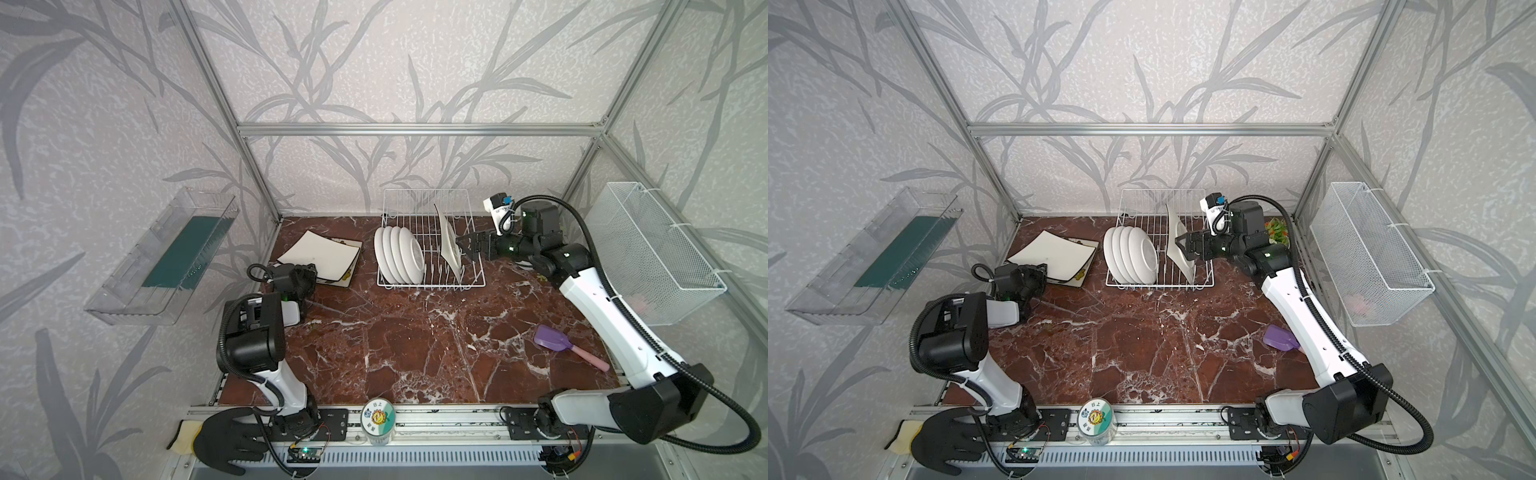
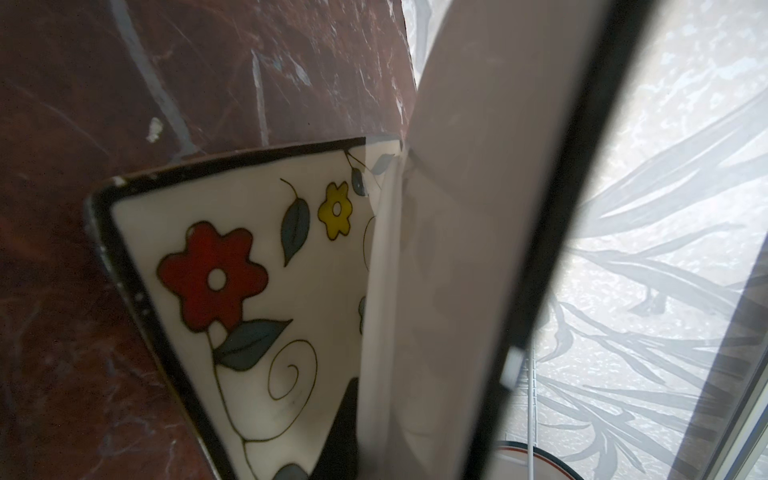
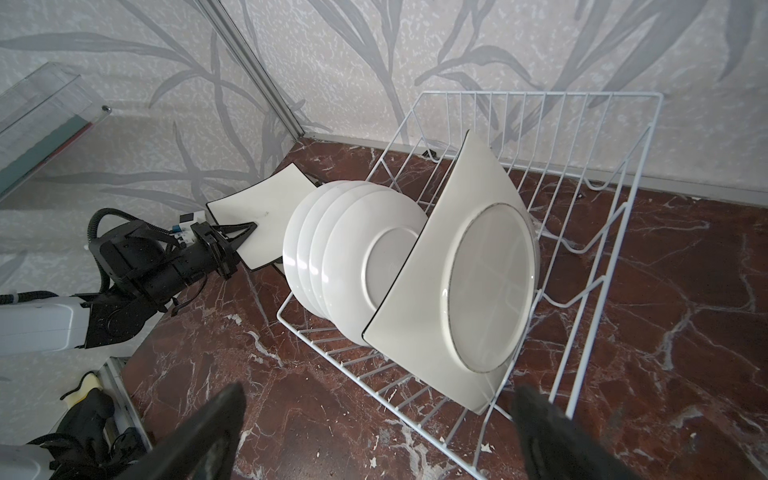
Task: Unload the plates from the dish rack
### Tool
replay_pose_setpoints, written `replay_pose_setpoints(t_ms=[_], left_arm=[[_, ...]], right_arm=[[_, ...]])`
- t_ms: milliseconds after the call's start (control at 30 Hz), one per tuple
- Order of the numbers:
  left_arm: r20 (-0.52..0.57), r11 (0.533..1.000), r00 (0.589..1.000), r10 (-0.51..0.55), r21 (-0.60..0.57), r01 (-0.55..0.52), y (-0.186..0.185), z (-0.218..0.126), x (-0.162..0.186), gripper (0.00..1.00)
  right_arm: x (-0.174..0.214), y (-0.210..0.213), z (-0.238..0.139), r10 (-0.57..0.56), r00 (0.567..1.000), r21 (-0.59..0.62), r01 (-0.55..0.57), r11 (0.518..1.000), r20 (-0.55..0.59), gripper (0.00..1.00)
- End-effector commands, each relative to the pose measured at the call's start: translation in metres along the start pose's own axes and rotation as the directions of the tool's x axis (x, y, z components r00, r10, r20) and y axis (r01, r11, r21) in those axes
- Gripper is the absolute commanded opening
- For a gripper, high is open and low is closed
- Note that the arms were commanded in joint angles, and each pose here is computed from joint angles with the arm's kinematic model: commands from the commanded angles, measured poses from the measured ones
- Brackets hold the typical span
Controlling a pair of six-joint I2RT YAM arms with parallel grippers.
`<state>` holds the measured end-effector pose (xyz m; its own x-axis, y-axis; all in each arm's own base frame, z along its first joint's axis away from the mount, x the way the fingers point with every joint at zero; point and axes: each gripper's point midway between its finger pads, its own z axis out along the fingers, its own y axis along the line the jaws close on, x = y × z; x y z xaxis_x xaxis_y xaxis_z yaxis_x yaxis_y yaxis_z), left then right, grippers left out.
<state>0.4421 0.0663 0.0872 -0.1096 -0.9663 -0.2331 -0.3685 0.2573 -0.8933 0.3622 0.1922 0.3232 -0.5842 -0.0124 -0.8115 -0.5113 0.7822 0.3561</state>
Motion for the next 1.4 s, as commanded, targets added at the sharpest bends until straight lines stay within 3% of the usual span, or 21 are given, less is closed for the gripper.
replay_pose_setpoints(t_ms=[0, 500, 867, 1367], left_arm=[[0.041, 0.981, 0.999, 0.016, 0.19, -0.024, -0.056, -0.004, -0.016, 0.0], [-0.004, 0.991, 1.0, -0.002, 0.135, 0.003, -0.046, 0.0, -0.01, 0.07], [-0.032, 0.995, 0.999, -0.008, 0.099, 0.011, -0.042, 0.002, -0.006, 0.26], [-0.073, 0.999, 0.997, -0.023, 0.021, 0.024, -0.026, 0.004, 0.001, 0.37]], right_arm=[[0.001, 0.005, -0.007, -0.012, 1.0, -0.005, 0.012, 1.0, 0.007, 0.99], [0.004, 0.004, -0.004, -0.007, 1.0, -0.008, 0.007, 1.0, -0.007, 0.99], [0.006, 0.003, -0.002, -0.004, 1.0, -0.007, 0.004, 1.0, -0.015, 0.99], [0.008, 0.002, 0.003, 0.003, 1.0, -0.01, -0.003, 1.0, -0.031, 0.99]])
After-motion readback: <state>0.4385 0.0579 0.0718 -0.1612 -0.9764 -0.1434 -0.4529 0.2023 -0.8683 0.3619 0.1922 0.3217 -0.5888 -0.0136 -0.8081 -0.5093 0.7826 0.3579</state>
